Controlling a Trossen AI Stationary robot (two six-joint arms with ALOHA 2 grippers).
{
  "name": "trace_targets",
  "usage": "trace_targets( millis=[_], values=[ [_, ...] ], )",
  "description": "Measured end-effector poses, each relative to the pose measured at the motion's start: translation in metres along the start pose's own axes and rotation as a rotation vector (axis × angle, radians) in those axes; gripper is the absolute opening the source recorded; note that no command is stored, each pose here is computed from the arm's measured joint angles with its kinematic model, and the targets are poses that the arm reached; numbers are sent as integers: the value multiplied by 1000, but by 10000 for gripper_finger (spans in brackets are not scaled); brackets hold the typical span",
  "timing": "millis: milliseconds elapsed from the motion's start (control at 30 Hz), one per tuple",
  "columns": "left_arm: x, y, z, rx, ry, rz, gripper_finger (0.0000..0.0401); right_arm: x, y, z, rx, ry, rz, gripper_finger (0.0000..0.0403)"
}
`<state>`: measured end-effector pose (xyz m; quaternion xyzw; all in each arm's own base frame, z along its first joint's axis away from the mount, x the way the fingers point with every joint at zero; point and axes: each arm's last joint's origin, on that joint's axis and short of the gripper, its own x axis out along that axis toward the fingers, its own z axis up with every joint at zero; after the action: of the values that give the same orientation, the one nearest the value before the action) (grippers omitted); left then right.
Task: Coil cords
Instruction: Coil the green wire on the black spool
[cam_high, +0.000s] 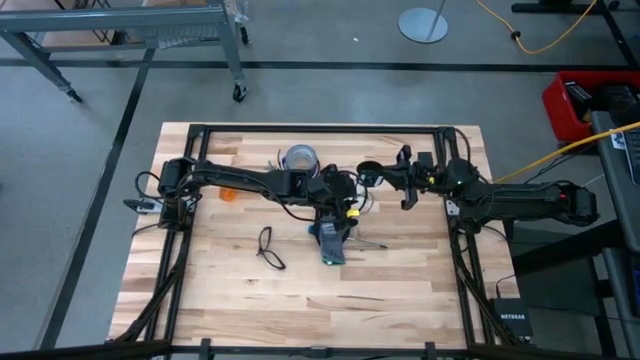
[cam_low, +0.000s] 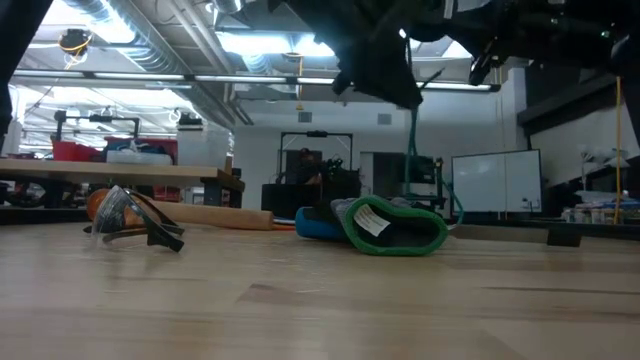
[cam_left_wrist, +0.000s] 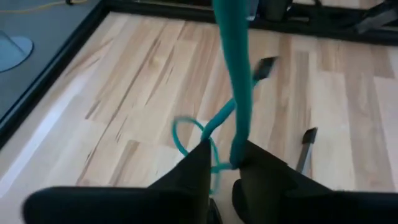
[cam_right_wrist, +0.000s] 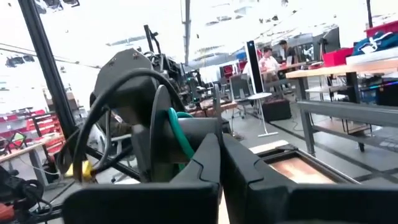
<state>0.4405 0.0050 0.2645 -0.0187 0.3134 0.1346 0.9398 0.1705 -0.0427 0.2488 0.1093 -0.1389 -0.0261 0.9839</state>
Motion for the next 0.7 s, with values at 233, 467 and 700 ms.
trace_targets(
  millis=[233,467,700],
  values=[
    [1,-4,-7,13,33,-1,124,-1,0,2,-29,-22,-12,1],
    [1,-4,-6,17,25,4,126,-1,1,4,-34,-42,-6,1],
    [0,-4,-6,13,24,5,103,-1,1,5,-52,-59,-20,1]
  ],
)
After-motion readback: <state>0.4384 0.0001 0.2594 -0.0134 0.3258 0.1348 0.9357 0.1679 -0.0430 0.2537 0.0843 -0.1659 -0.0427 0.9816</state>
